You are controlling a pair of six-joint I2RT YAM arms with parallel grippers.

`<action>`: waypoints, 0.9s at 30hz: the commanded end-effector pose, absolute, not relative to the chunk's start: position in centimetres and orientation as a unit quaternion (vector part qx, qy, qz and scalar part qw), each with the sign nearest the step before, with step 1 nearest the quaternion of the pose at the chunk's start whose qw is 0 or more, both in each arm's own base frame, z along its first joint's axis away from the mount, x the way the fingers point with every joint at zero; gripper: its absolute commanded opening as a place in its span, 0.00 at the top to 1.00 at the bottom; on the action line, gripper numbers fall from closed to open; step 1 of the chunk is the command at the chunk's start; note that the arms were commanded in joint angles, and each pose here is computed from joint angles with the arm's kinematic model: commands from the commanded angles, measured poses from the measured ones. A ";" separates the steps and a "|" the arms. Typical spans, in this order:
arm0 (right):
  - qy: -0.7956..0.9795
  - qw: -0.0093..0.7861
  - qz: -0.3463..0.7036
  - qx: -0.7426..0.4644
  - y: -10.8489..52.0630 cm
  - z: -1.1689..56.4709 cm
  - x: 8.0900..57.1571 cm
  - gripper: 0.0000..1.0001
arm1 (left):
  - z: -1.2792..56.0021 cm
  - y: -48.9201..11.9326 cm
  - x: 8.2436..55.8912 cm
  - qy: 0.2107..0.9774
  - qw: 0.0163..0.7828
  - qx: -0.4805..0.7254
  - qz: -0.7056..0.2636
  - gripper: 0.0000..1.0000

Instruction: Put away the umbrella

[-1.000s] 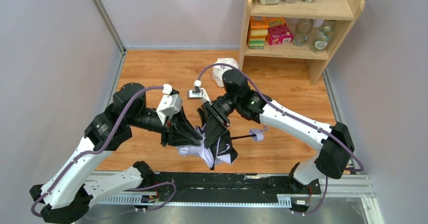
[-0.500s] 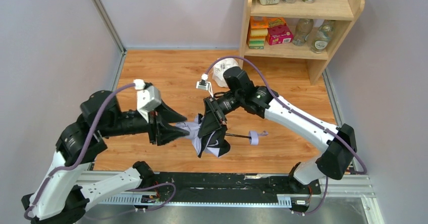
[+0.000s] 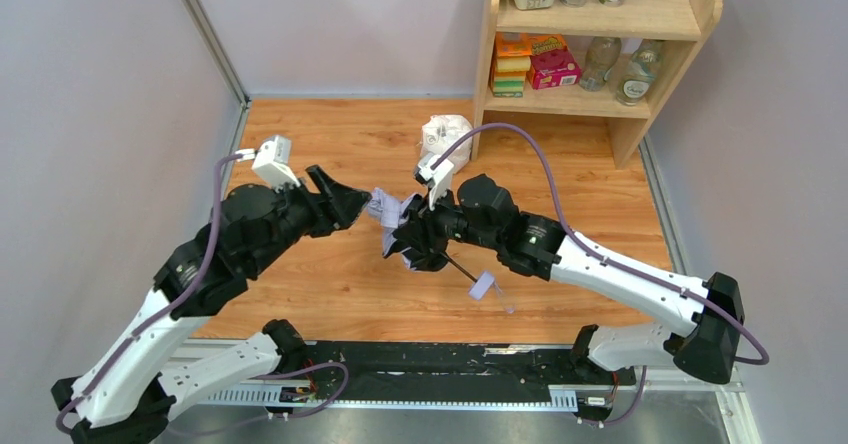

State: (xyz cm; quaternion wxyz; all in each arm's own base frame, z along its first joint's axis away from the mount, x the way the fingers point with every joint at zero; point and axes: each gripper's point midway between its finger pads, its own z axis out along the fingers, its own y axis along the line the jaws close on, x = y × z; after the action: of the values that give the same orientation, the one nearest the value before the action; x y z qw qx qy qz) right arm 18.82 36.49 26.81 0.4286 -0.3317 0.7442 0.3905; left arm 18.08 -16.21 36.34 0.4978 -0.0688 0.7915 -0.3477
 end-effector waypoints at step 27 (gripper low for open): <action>0.565 0.657 0.360 -0.344 35.0 39.4 17.0 1.00 | 32.7 -25.8 22.2 0.788 0.300 -0.214 -0.493 0.25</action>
State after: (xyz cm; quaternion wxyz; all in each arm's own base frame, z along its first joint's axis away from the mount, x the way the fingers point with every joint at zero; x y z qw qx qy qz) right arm 20.26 33.83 29.53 0.5726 -0.3606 0.6917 0.2523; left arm 21.83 -24.18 33.73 0.3402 -0.1946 0.7980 -0.4579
